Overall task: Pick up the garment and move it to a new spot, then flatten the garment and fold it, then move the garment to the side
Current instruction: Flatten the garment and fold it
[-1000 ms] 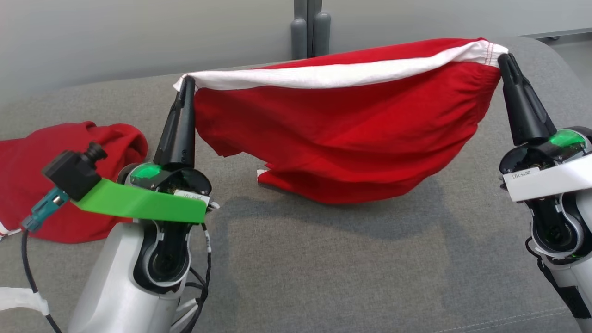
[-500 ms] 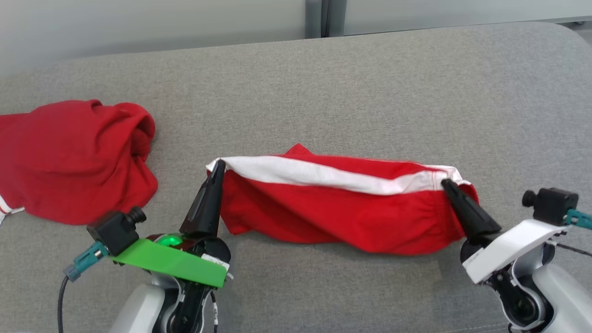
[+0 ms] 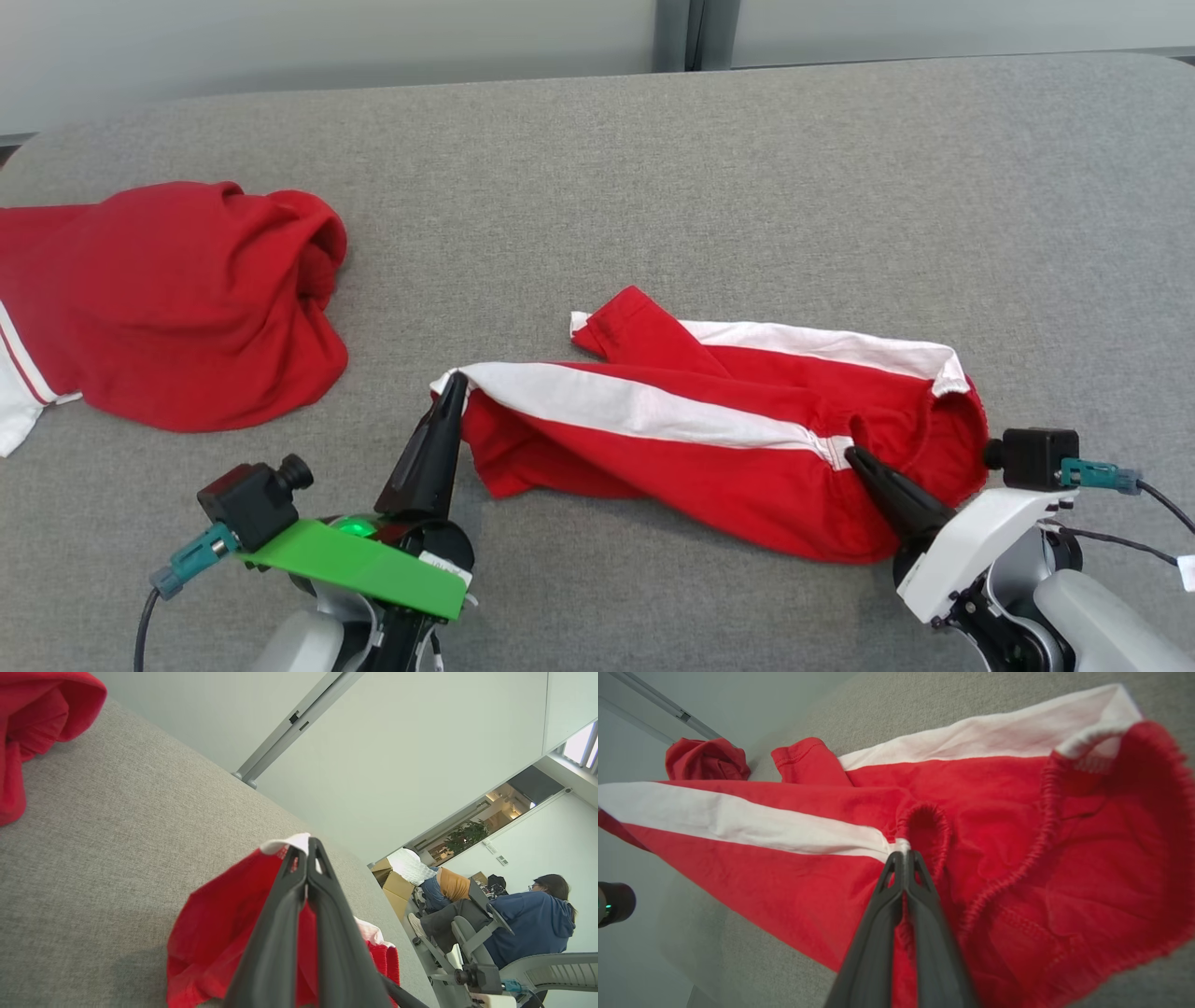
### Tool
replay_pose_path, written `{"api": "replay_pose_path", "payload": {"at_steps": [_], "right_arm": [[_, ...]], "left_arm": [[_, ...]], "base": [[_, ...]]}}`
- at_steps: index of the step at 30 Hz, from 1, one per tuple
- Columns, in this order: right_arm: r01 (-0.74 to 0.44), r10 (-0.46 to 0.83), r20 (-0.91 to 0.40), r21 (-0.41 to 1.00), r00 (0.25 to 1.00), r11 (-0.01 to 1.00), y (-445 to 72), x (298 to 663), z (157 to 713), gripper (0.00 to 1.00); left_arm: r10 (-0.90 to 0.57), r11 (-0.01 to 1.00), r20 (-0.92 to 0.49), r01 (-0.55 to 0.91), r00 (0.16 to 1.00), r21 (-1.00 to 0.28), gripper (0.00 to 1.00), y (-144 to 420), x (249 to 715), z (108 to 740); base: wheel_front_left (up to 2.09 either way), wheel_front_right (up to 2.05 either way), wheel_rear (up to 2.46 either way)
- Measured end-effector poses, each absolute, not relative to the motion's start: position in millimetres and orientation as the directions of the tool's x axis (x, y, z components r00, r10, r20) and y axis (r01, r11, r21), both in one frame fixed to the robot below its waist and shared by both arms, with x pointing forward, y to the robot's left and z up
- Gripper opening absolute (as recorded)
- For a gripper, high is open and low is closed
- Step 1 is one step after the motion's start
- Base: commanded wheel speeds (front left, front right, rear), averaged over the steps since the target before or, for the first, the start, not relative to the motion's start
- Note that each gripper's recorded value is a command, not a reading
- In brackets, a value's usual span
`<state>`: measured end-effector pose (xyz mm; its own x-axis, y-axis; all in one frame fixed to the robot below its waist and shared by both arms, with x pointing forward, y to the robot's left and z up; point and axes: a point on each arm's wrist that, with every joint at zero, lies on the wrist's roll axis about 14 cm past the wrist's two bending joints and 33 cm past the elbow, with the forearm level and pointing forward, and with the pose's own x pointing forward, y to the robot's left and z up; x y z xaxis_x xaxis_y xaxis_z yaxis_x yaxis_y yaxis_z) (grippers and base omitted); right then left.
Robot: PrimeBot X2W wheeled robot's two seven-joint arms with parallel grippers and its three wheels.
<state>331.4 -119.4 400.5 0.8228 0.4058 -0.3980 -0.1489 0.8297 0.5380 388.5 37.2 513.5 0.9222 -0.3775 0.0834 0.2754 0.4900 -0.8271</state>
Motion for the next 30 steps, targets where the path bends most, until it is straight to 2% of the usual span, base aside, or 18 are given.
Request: {"api": "replay_pose_path", "payload": {"at_steps": [1,2,6,8,9,10,11,24,25,26,27,28,30], "right_arm": [[-0.152,0.409,-0.403,0.535,0.819,0.831,-119.0,332.4,399.7,0.29],[-0.155,0.411,-0.405,0.532,0.817,0.832,-118.9,333.9,399.8,0.4],[-0.174,0.42,-0.415,0.513,0.807,0.841,-118.3,337.3,398.8,0.49],[-0.193,0.433,-0.422,0.501,0.796,0.843,-116.2,336.7,397.8,0.69],[-0.196,0.435,-0.422,0.501,0.795,0.843,-115.7,337.2,398.0,0.87],[-0.2,0.439,-0.422,0.5,0.793,0.842,-115.0,337.5,398.2,0.96],[-0.205,0.442,-0.425,0.496,0.79,0.844,-114.8,337.9,397.8,1.0],[-0.216,0.444,-0.44,0.477,0.781,0.852,-117.7,338.1,395.6,1.0],[-0.219,0.447,-0.436,0.478,0.781,0.85,-117.0,339.0,396.4,0.96],[-0.223,0.448,-0.431,0.478,0.783,0.85,-116.2,341.1,397.9,0.76],[-0.227,0.45,-0.425,0.478,0.785,0.848,-115.4,343.5,399.8,0.46],[-0.23,0.452,-0.42,0.479,0.787,0.847,-114.6,345.3,401.2,0.36],[-0.243,0.459,-0.416,0.474,0.785,0.846,-112.2,347.3,402.7,0.0]], "left_arm": [[-0.378,0.49,0.084,0.276,0.922,-0.827,0.0,37.2,388.3,513.7],[-0.377,0.49,0.085,0.276,0.922,-0.827,0.0,37.2,387.9,514.0],[-0.375,0.49,0.088,0.278,0.923,-0.826,0.0,37.8,386.0,515.4],[-0.371,0.492,0.09,0.278,0.924,-0.825,0.0,39.3,385.4,516.4],[-0.37,0.492,0.091,0.278,0.924,-0.825,0.0,39.6,385.2,516.9],[-0.369,0.492,0.093,0.279,0.925,-0.825,0.0,39.9,385.0,517.5],[-0.369,0.492,0.094,0.28,0.925,-0.825,0.0,40.0,384.8,518.1],[-0.364,0.487,0.096,0.277,0.927,-0.828,0.0,41.3,379.3,519.2],[-0.364,0.486,0.096,0.277,0.927,-0.829,0.0,41.1,379.3,519.1],[-0.364,0.486,0.095,0.277,0.926,-0.829,0.0,41.0,379.4,518.9],[-0.364,0.486,0.095,0.276,0.926,-0.829,0.0,41.0,379.4,518.7],[-0.364,0.486,0.095,0.276,0.926,-0.829,0.0,40.9,379.5,518.6],[-0.364,0.486,0.094,0.275,0.927,-0.83,0.0,41.0,379.6,518.3]], "base": [[0.0,0.0,0.0],[0.0,0.0,0.0],[0.0,0.0,0.0],[0.0,0.0,0.0],[0.0,0.0,0.0],[0.0,0.0,0.0],[0.0,0.0,0.0],[0.0,0.0,0.0],[0.0,0.0,0.0],[0.0,0.0,0.0],[0.0,0.0,0.0],[0.0,0.0,0.0],[0.0,0.0,0.0]]}}
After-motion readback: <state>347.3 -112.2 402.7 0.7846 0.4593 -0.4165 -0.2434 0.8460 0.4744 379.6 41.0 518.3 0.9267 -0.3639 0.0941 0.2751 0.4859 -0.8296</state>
